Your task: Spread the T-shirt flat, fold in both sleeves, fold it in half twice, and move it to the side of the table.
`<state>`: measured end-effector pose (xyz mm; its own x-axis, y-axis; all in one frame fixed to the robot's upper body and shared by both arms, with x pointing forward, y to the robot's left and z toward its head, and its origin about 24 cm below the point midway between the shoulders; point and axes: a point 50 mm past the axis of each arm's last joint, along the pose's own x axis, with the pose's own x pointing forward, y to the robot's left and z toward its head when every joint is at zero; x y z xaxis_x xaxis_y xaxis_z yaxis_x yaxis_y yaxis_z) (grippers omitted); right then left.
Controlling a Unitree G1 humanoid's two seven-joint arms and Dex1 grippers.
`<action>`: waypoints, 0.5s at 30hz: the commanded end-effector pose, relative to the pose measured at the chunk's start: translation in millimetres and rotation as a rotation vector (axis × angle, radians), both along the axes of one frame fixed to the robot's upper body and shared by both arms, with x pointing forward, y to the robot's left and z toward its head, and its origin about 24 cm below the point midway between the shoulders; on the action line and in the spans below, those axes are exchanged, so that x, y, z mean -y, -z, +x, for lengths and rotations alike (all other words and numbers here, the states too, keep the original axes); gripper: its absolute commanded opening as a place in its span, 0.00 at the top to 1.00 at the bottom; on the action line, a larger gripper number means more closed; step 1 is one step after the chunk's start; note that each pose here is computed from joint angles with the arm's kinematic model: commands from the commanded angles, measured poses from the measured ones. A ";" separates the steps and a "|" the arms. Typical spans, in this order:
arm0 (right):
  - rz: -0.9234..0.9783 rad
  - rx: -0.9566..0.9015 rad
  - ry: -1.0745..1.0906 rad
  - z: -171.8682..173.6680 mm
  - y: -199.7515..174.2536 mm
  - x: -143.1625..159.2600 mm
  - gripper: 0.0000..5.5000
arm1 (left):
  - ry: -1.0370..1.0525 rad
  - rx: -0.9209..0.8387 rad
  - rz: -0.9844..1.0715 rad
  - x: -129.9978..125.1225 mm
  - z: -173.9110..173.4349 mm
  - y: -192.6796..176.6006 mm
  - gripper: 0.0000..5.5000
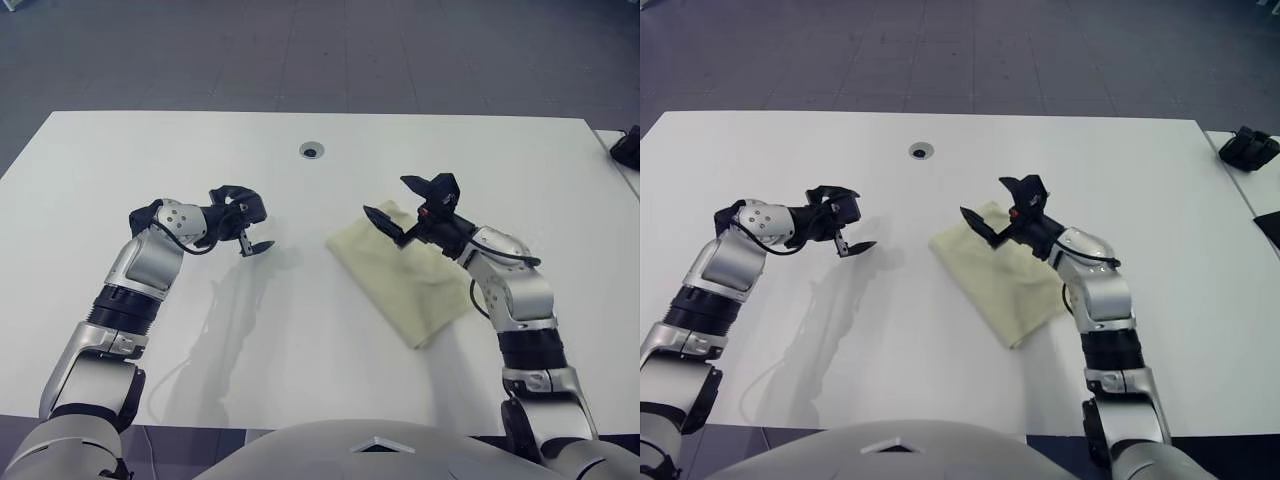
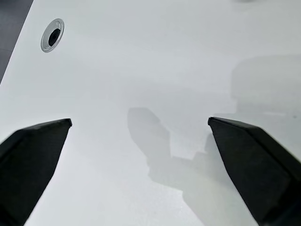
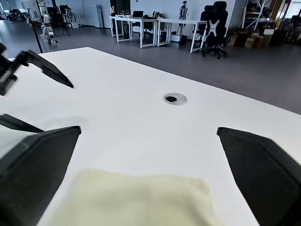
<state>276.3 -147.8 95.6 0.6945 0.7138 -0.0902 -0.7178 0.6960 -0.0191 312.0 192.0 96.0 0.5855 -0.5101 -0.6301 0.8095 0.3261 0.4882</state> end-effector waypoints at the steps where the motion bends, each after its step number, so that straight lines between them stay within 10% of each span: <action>1: -0.026 -0.122 -0.012 -16.2 34.1 -5.4 0.02 | 0.010 -0.011 0.012 0.7 -1.5 0.8 0.02; 8: -0.176 -0.333 0.171 -19.2 111.9 25.0 0.02 | 0.021 -0.005 0.014 4.0 1.4 -1.5 0.02; 15: -0.372 -0.543 0.852 -67.5 164.0 156.4 0.02 | -0.110 0.041 -0.159 7.1 -0.9 -5.0 0.02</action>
<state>292.3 -199.4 16.6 0.8916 0.3909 -0.2286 -0.4141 0.9081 -0.0623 311.9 189.2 94.5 0.5845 -0.5179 -0.6246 0.8106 0.3389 0.4776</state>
